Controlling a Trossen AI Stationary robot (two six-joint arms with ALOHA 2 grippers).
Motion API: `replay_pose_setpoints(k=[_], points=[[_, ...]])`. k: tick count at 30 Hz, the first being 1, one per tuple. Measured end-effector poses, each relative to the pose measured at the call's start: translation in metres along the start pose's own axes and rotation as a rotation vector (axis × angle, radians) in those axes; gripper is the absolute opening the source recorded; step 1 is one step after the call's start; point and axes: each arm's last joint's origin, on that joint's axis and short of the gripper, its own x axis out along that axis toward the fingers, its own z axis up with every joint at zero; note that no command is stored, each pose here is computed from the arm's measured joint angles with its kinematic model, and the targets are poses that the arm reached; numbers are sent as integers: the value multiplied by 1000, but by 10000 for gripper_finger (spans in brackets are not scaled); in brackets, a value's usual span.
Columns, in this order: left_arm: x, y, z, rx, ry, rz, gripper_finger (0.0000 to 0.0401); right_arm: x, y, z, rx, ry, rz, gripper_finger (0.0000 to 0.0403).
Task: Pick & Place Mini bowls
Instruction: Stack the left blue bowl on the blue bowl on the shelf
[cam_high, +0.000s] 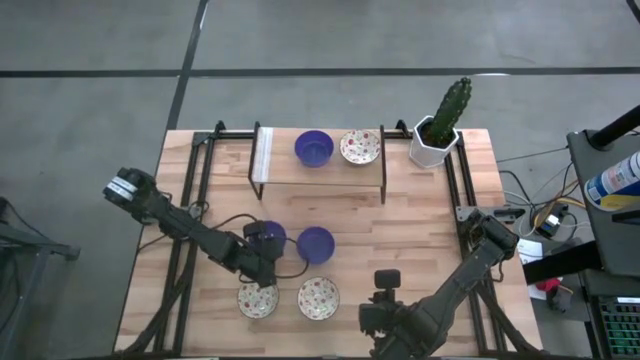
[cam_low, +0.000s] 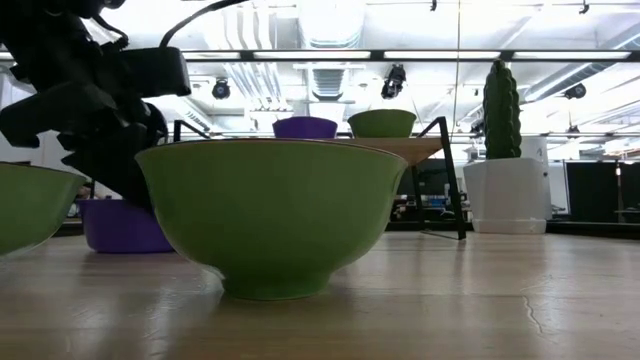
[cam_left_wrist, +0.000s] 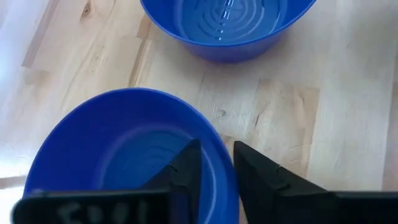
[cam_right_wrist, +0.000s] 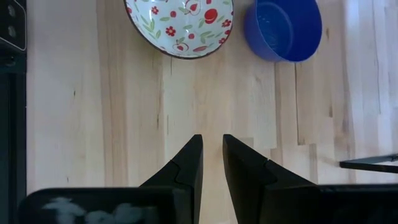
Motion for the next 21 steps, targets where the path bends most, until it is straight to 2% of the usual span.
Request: replay_pose_setpoints(k=[6,14,21], points=[[0,1,-1,35,10,4,8,0,0,0,1,-2,2,59],[-4,3,0,52,42,20,2,0,0,0,2,-2,2,59],[-33,-2,32,74,-5,-15,1,0,0,0,0,-2,1,59]])
